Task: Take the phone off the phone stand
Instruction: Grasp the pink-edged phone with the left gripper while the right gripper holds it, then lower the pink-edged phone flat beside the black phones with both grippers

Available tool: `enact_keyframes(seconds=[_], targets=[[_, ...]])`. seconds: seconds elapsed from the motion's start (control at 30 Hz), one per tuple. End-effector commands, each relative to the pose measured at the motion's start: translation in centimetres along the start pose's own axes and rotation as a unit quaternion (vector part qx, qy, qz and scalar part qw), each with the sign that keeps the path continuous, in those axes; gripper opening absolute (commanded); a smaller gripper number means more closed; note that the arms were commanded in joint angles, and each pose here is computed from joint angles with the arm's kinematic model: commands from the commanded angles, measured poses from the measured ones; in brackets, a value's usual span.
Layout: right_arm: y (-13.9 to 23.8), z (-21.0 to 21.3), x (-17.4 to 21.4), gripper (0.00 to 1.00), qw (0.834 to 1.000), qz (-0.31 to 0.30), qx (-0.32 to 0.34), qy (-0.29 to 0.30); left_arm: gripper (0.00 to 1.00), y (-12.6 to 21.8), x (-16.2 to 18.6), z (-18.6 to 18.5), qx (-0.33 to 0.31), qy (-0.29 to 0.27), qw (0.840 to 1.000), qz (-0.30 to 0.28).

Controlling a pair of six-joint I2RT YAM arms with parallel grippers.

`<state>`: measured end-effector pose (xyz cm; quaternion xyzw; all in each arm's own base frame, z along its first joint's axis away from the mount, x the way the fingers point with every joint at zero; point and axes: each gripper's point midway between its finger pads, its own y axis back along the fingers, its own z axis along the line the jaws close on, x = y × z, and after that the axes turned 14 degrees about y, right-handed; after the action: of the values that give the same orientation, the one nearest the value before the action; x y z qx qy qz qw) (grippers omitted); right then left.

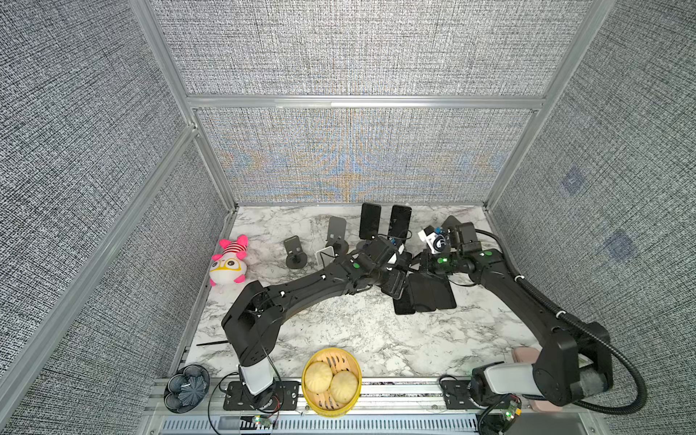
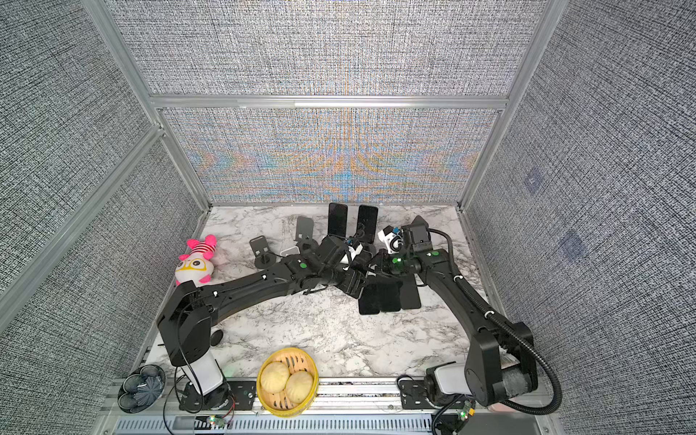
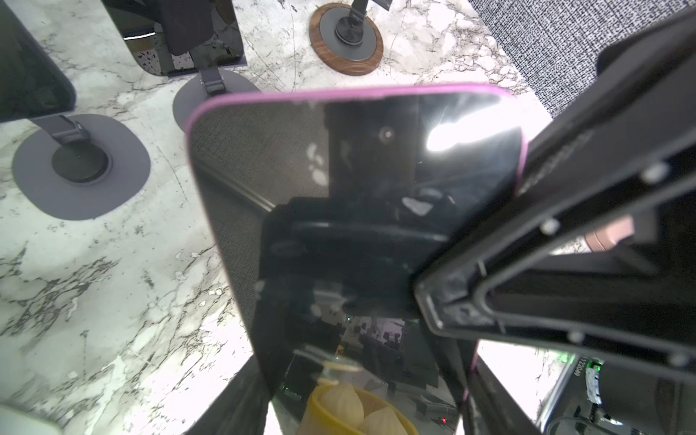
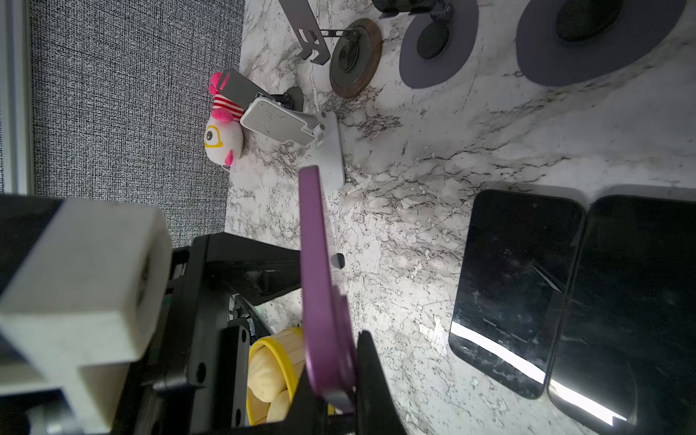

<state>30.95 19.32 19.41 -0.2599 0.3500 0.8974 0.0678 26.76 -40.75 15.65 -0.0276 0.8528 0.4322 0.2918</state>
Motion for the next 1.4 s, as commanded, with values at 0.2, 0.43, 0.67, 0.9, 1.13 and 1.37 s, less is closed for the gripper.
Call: enact_keyframes(seconds=[0.2, 0.43, 0.67, 0.9, 1.13, 1.37], targets=[[-0.5, 0.0, -0.8, 0.42, 1.0, -0.009, -0.01, 0.007, 0.48, -0.4, 0.4, 0.4, -0.009, 0.051, 0.999, 0.006], [0.0, -1.9, -0.5, 0.57, 1.0, -0.006, 0.028, 0.007, 0.37, -1.5, 1.8, 2.5, -0.049, 0.137, 0.989, 0.012], [2.6, -5.1, 1.2, 0.57, 0.993, -0.017, 0.119, -0.013, 0.29, -2.4, 3.6, 5.7, -0.131, 0.247, 0.96, 0.02], [4.4, -7.7, 4.3, 0.57, 0.986, -0.021, 0.159, -0.043, 0.12, -3.0, 5.2, 7.3, -0.197, 0.269, 0.941, 0.055], [5.1, -8.5, 4.8, 0.56, 0.984, -0.056, 0.156, -0.058, 0.02, -3.8, 6.8, 8.2, -0.245, 0.267, 0.927, 0.098], [5.1, -8.6, 5.3, 0.56, 0.985, -0.054, 0.153, -0.059, 0.0, -4.6, 7.4, 8.6, -0.26, 0.26, 0.923, 0.112]])
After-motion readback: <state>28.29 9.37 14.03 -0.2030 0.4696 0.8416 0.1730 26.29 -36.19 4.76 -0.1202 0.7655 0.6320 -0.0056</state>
